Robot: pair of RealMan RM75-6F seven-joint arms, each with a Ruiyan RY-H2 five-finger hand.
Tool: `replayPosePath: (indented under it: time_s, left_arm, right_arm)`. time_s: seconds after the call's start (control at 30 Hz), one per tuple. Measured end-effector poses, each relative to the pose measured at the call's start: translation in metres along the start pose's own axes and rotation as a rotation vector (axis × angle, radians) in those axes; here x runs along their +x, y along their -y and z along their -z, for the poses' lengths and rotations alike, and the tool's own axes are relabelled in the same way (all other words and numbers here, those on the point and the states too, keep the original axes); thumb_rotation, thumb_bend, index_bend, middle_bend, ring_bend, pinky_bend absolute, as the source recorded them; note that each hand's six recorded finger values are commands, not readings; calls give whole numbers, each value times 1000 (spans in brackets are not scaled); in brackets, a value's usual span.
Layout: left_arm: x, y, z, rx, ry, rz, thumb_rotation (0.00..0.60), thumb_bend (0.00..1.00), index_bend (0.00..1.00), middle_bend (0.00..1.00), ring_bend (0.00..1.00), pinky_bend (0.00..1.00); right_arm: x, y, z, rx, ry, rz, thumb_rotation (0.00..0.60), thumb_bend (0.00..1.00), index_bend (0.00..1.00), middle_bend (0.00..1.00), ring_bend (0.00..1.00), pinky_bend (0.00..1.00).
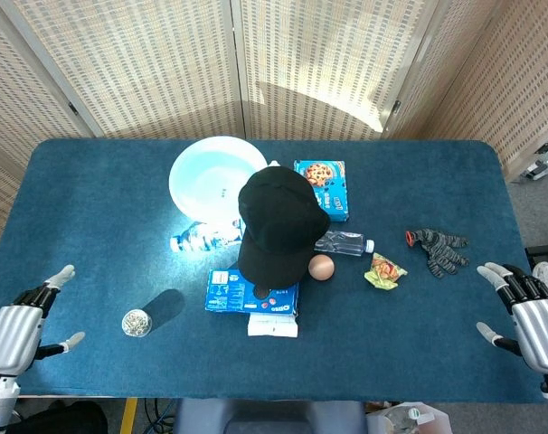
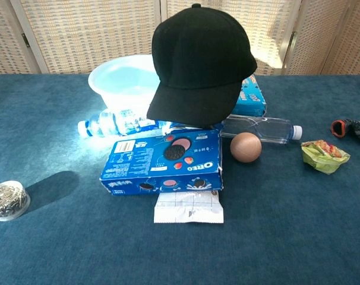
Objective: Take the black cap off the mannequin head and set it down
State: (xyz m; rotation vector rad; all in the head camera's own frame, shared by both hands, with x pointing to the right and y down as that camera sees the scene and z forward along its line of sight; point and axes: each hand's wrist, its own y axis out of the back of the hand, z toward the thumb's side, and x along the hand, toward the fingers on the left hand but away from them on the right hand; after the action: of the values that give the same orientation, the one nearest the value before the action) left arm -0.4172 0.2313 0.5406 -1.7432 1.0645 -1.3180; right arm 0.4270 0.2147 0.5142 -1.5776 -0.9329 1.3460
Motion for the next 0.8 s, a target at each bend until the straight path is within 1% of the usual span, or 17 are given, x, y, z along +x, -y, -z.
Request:
replayPosePath:
  time_s: [0.07, 0.1, 0.13, 0.17, 0.2, 0.27, 0.3, 0.43, 0.67, 0.8]
  left_arm:
    - [6, 1, -9, -12, 61, 7, 600, 65, 167, 573, 657, 852]
    - [10, 2, -15, -16, 106, 10, 600, 65, 183, 635, 704, 897]
    - [14, 3, -20, -17, 140, 13, 600, 65, 210, 723, 775, 960]
    - [17, 4, -26, -19, 176, 16, 600, 65, 230, 773, 819, 991]
    - [22, 6, -33, -23, 224, 22, 600, 65, 245, 804, 849, 1000]
    - [31, 11, -45, -29, 291, 33, 600, 65, 270, 858, 895, 1000]
    - [36, 14, -53, -34, 331, 42, 600, 65, 278, 877, 910, 1000]
    - [52, 30, -77, -45, 427, 73, 600, 65, 285, 913, 941, 1000]
    - [76, 49, -114, -78, 538, 73, 600, 65, 310, 928, 951, 1000]
    - [88, 59, -134, -84, 598, 50, 600, 65, 330, 935, 956, 1000]
  right_arm:
    - [0, 0, 0, 1, 0, 0, 600, 76, 208, 214, 147, 280]
    - [0, 0, 0, 1, 1, 0, 600, 76, 208, 214, 147, 280]
    - [0, 0, 0, 1, 1, -1, 600, 76, 208, 214, 147, 280]
    - [0, 0, 0, 1, 2, -2, 600, 76, 208, 214, 147, 280]
    - [0, 0, -1, 1, 2, -3, 600, 76, 208, 214, 147, 280]
    - [1, 1, -1, 3, 2, -5, 600, 76, 208, 214, 147, 280]
    - [1, 1, -1, 3, 3, -5, 600, 76, 208, 214, 147, 280]
    - [2, 0, 0, 4, 6, -6, 600, 76, 208, 214, 147, 280]
    - [4, 0, 2, 7, 13, -7, 600, 76, 208, 214, 147, 280]
    - [6, -1, 4, 9, 20, -6, 600, 76, 208, 214, 147, 280]
